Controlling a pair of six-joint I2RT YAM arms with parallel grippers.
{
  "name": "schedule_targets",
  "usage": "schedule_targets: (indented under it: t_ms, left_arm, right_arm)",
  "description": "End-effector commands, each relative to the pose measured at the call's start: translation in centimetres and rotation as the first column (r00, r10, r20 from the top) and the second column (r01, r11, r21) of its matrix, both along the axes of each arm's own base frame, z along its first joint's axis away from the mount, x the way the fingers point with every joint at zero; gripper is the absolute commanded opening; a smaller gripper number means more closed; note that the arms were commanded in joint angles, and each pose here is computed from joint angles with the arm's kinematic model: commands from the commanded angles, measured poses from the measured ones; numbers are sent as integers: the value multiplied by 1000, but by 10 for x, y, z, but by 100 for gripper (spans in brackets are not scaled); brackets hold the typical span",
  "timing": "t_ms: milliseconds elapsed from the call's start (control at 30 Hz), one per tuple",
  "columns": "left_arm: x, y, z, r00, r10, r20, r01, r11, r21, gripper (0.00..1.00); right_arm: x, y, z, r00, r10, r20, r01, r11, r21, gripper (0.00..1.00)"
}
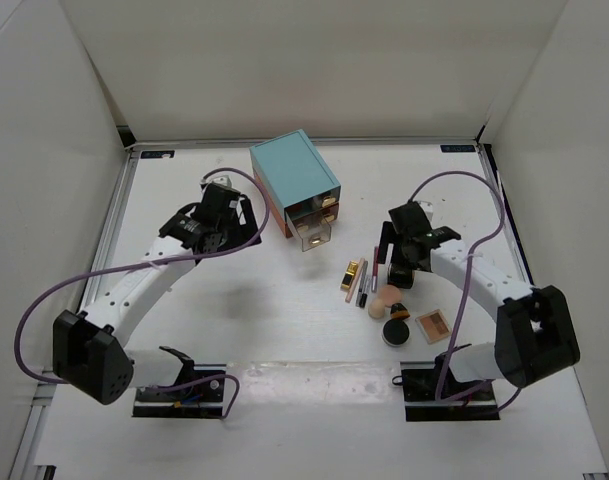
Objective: Organize the makeup
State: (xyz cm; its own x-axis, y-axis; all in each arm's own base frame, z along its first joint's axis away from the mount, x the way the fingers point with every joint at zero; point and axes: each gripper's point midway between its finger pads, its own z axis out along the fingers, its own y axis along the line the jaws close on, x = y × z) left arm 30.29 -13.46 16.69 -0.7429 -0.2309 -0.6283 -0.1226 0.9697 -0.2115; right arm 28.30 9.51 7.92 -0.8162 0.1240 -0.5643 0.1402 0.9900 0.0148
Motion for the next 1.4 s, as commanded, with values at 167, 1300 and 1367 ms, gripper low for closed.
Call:
schedule_targets:
  t_ms: [167, 1300, 1367]
  left_arm:
    - [-9, 5, 16, 999, 27, 40, -26, 999, -28, 98]
    - [6, 10, 34, 994, 60, 89, -61, 998, 9, 98]
    - [5, 11, 33, 994, 66, 86, -67, 998, 14, 98]
  right_arm:
    - [6, -7, -36, 998, -28, -62, 28, 1000, -2, 93]
    - [73, 214, 173, 564, 576, 592, -694, 719, -37, 27]
    - [77, 225, 170, 554, 593, 585, -705, 707, -50, 27]
